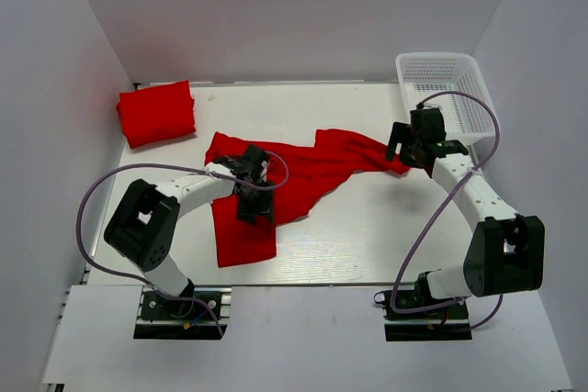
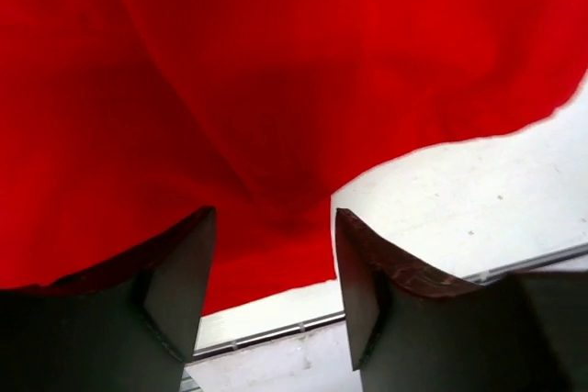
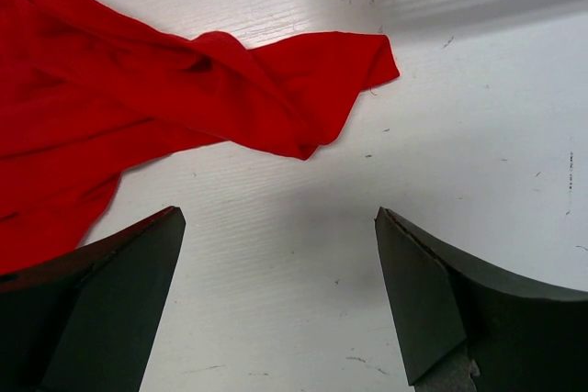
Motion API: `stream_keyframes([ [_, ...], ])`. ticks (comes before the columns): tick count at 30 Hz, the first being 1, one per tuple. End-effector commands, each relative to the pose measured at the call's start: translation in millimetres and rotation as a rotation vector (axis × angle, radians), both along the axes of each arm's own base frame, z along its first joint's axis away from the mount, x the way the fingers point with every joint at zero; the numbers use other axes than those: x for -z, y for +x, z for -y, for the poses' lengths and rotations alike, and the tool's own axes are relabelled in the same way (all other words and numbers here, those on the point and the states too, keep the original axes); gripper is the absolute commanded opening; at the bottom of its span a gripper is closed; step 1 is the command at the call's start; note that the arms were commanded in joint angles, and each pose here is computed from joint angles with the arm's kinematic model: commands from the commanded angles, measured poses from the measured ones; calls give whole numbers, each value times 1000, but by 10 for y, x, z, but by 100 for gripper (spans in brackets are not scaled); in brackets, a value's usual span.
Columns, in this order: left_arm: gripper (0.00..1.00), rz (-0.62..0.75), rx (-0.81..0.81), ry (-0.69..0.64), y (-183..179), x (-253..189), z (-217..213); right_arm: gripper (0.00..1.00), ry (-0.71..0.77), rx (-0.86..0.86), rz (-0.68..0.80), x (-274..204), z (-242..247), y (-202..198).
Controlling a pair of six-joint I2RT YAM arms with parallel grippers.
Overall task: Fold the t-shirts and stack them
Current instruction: Flatten out the tshirt
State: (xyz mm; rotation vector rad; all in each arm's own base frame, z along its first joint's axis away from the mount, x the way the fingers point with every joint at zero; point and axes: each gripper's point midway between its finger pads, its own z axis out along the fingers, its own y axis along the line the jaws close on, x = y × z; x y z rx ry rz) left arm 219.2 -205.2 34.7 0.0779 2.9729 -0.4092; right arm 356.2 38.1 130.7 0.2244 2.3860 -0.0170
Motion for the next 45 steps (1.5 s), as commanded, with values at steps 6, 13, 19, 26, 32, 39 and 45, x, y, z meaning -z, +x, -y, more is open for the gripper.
stream_keyframes([
  [6,49,55,-1,-14,176,-75,134,90,0,20,17,-41,69,-25],
  [13,0,70,16,-89,254,-156,302,90,-2,16,3,5,78,-34],
  [19,0,163,15,-114,365,-501,312,90,19,-47,-18,72,-6,-91],
  [26,0,292,-10,-92,603,-923,211,90,-41,-158,-100,306,-4,-226],
  [32,0,372,-15,-53,817,-1211,192,87,-126,-223,-65,368,66,-75],
  [39,0,378,-25,-24,925,-1216,165,85,-129,-370,-64,618,-101,164],
  [45,0,374,-35,12,942,-1158,112,58,-136,-373,-33,707,-129,415],
])
